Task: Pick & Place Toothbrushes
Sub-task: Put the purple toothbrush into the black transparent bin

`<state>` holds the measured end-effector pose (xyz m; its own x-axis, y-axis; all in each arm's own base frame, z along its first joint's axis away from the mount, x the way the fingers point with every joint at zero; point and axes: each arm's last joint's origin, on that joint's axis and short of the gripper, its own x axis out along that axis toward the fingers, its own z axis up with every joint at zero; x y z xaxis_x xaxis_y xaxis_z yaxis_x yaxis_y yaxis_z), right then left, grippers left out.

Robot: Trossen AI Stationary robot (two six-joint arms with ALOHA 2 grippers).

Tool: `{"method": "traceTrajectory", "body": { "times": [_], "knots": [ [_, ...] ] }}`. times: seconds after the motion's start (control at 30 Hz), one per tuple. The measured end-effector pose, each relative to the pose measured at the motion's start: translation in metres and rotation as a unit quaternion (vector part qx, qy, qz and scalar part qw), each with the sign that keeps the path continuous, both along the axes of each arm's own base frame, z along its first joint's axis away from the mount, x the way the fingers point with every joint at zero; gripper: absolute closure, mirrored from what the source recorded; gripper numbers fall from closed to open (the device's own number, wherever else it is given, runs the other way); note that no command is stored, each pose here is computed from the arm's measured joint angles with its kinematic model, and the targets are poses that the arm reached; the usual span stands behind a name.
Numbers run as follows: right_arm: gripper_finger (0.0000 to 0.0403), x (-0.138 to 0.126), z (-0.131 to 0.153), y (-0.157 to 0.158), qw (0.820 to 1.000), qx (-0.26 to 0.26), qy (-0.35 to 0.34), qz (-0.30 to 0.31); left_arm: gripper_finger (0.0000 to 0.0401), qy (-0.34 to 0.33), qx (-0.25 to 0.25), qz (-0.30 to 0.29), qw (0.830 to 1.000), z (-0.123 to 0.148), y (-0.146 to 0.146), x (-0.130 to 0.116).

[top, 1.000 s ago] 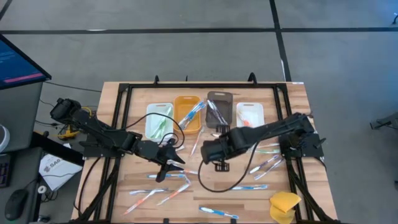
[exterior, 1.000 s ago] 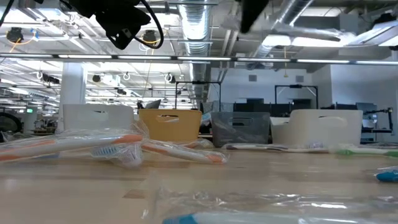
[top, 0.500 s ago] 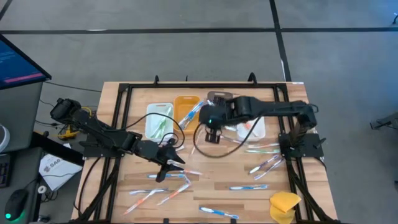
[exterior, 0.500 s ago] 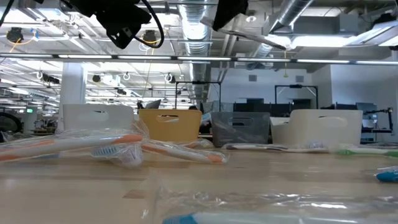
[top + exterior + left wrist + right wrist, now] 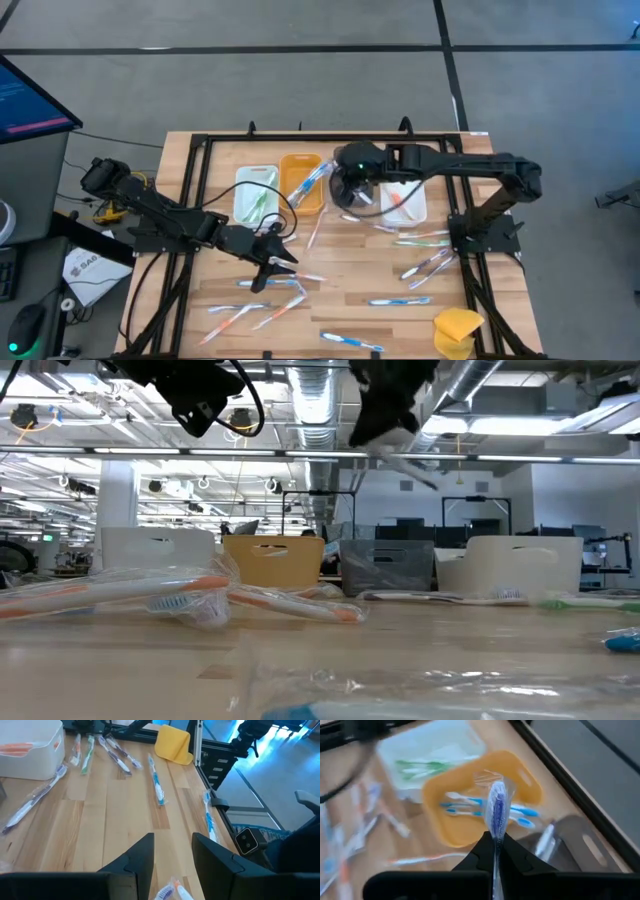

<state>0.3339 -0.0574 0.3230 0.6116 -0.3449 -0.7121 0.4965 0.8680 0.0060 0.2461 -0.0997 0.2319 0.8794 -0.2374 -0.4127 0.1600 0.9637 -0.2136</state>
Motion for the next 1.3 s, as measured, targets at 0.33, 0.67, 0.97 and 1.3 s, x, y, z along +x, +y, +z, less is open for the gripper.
{"method": "traceTrajectory", "body": {
  "times": [0.33, 0.67, 0.97, 1.3],
  "knots": [
    [0.0403, 0.015, -0.021, -0.049, 0.997, 0.04, -0.036, -0.047, 0.0274, -0.009, -0.001, 0.006, 1.0, 0.002, 0.0, 0.001],
    [0.0403, 0.026, -0.054, -0.078, 0.996, 0.045, -0.001, -0.079, 0.0274, -0.016, -0.003, 0.007, 1.0, 0.003, 0.0, 0.001],
    [0.0403, 0.023, -0.068, -0.09, 0.991, 0.062, 0.024, -0.117, 0.0274, -0.021, -0.005, 0.008, 1.0, 0.004, 0.0, 0.002],
    [0.0403, 0.021, -0.089, -0.089, 0.99, 0.057, 0.015, -0.125, 0.0274, -0.025, -0.007, 0.007, 1.0, 0.004, 0.0, 0.002]
  ]
}}
